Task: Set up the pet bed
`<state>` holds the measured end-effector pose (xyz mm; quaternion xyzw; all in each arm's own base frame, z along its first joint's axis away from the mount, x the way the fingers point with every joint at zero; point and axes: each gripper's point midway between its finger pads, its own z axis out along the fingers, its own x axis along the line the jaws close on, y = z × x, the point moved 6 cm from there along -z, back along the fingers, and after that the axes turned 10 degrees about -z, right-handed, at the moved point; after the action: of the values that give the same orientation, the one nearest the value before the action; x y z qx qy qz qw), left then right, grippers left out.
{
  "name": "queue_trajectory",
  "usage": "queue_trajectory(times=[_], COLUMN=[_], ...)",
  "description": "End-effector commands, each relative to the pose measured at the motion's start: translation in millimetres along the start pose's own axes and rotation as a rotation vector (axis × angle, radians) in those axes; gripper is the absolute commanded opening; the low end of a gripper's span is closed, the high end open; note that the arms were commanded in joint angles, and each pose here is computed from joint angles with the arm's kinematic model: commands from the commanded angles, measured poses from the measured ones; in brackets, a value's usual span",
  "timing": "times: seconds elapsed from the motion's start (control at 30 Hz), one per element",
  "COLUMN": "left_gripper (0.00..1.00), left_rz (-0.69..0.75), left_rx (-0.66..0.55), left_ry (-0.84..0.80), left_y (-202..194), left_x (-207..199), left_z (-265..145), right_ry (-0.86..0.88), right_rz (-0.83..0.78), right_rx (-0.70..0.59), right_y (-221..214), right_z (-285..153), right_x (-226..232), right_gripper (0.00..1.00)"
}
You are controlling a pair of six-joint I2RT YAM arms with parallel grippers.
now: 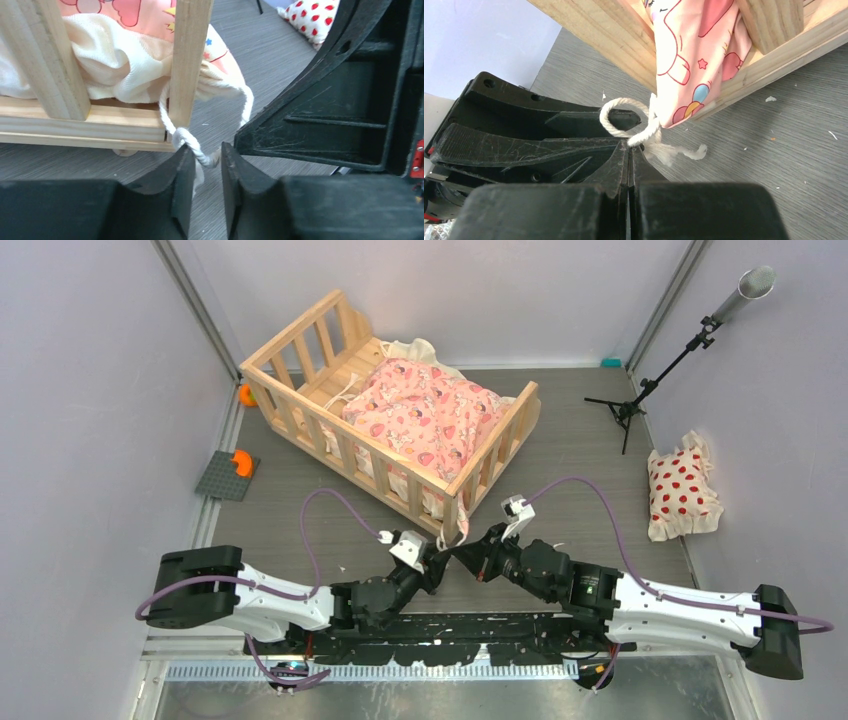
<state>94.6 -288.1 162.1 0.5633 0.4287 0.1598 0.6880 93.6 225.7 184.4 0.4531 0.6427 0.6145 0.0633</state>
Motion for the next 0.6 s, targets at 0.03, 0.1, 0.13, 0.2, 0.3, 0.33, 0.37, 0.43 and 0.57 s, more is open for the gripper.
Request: queue_trajectory(times=[0.03, 0.1, 0.13, 0.2, 0.3, 0.33, 0.37, 0.43, 0.57], left_gripper=[0.35, 0.4, 0.41, 0.42, 0.43, 0.43, 0.42, 0.4, 0.4], left_rz=[-0.043, -0.044, -0.045, -0.046, -0.042, -0.039, -0.038, -0.035, -0.028], left_rx=[-0.043, -0.046, -0.047, -0.052, -0.056, -0.056, -0.056, -0.057, -0.057], left_ry=[-0.033, -0.028, -0.027, -0.018, -0.013, -0.013, -0.013, -0.013, -0.013], left_y=[17.6, 18.8, 19.4, 20.8, 22.7, 22.9, 23.1, 23.3, 23.0], left_x=[-15.1, -14.6, -14.6, -14.1, -14.4, -14.6, -15.0, -15.3, -16.2], left_z=[3.0, 2.8, 2.8, 3.0, 3.4, 3.7, 3.9, 4.3, 5.4], right_ry=[-0.022, -0.022, -0.024, -0.032, -0.053, -0.058, -0.066, -0.074, -0.083], right_rz=[0.03, 0.033, 0.033, 0.034, 0.039, 0.042, 0.044, 0.047, 0.048], right_rx=[-0.049, -0.05, -0.05, -0.049, -0.05, -0.049, -0.049, -0.047, -0.04], right_y=[10.9, 11.7, 11.9, 12.0, 12.2, 12.2, 11.8, 11.1, 9.9], right_z=[1.9, 1.8, 1.7, 1.7, 1.9, 2.0, 2.1, 2.4, 3.2], right_x=[2.8, 3.5, 3.3, 2.7, 0.4, 0.0, -1.0, -1.9, -2.8], right_gripper=[0.01, 0.01, 0.01, 0.01, 0.01, 0.01, 0.01, 0.01, 0.01])
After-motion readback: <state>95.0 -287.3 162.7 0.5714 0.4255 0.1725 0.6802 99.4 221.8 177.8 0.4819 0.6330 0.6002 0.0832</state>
